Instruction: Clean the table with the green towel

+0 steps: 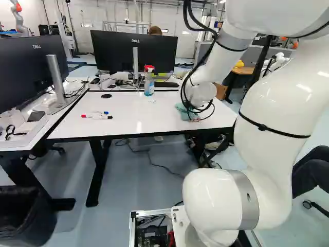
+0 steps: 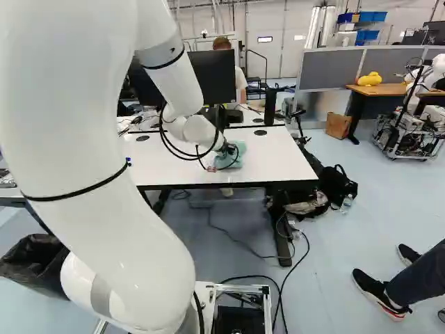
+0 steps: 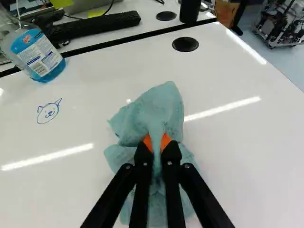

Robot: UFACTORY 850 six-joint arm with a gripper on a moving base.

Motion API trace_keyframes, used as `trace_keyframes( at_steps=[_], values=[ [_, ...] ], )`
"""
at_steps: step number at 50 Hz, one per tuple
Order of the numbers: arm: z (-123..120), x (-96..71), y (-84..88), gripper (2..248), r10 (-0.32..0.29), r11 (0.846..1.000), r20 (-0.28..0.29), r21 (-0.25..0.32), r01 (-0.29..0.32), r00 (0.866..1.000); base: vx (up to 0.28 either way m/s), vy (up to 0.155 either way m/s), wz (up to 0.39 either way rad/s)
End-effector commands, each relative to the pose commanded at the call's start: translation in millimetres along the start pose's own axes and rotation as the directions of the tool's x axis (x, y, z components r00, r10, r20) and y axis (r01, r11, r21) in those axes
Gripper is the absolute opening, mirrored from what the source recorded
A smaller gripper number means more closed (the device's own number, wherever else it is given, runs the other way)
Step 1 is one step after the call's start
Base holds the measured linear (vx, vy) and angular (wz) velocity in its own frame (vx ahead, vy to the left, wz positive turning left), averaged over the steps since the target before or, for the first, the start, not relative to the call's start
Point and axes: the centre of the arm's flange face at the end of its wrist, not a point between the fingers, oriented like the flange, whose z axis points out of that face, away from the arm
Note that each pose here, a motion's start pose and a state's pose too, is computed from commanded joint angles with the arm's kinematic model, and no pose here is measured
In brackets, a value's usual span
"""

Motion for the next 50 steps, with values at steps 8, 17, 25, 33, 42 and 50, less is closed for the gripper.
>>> trace_keyframes(
  at_steps=[8,17,25,33,42,50],
  values=[
    [0,-1.1,0.2,35,0.006,1.0,0.013,-0.002,-0.006,1.0,0.0,0.0,0.0],
    [0,-1.1,0.2,35,0.006,1.0,0.013,-0.002,-0.006,1.0,0.0,0.0,0.0],
    [0,-1.3,0.2,35,0.006,1.0,0.013,-0.002,-0.006,1.0,0.0,0.0,0.0],
    [6,-4.7,0.4,35,0.005,1.0,0.026,-0.004,-0.005,1.0,0.0,0.0,0.0],
    [11,-8.2,0.5,35,0.005,1.0,0.04,-0.005,-0.005,0.999,0.0,0.0,0.0],
    [12,-7.7,0.3,35,0.005,1.0,0.039,-0.005,-0.004,0.999,0.0,0.0,0.0]
  ],
)
